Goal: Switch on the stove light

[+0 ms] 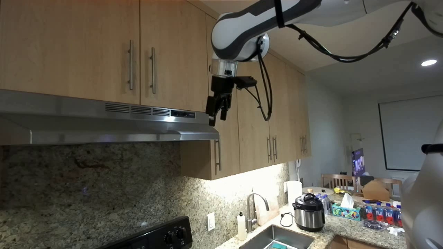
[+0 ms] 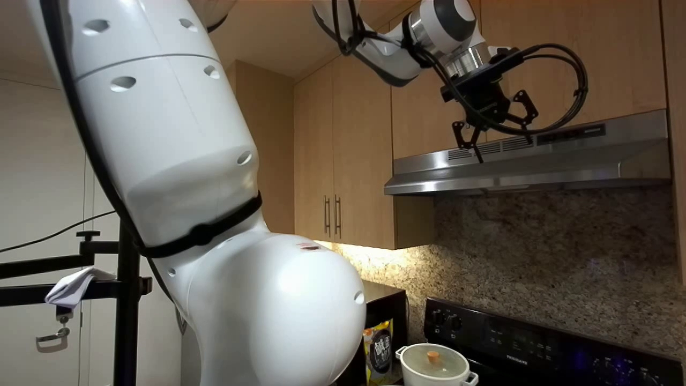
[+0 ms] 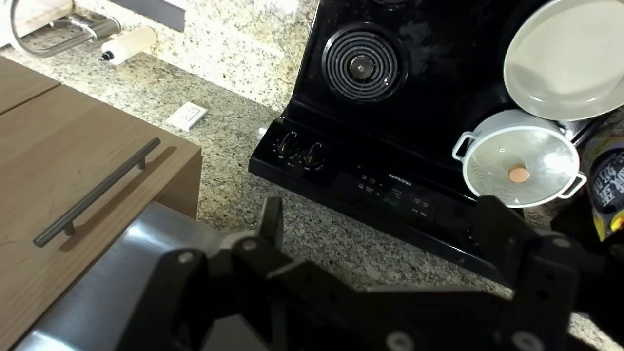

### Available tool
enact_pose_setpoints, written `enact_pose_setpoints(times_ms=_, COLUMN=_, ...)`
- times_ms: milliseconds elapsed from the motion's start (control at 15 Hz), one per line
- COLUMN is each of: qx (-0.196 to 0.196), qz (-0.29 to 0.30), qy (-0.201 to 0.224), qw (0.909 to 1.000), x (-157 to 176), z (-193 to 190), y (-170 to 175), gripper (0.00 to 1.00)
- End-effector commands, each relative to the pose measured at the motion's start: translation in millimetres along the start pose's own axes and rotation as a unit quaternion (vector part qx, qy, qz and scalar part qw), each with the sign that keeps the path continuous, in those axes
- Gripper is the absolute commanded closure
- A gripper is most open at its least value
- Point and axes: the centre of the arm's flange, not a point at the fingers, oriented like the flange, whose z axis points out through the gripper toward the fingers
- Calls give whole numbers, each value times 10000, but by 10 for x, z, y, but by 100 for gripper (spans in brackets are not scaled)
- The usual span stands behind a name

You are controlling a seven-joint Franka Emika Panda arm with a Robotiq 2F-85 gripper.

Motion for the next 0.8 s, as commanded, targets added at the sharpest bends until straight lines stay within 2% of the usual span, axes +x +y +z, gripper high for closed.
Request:
enact_pose_setpoints(times_ms=0, qx=0, qz=0, qy=0, qw=10000, x=0, z=0, y=0, gripper=0)
enact_pose_setpoints(times_ms=133, qx=0, qz=0, qy=0, qw=10000, x=0, z=0, y=0, gripper=0)
enact_pose_setpoints(times_ms=400, qx=-108, qz=-372, qy=233, qw=9990, x=113, z=-52, y=208, gripper=0)
enact_pose_setpoints(times_ms=733, qx=-150, qz=-700, qy=695, qw=9950, x=456, z=-75, y=487, gripper=0)
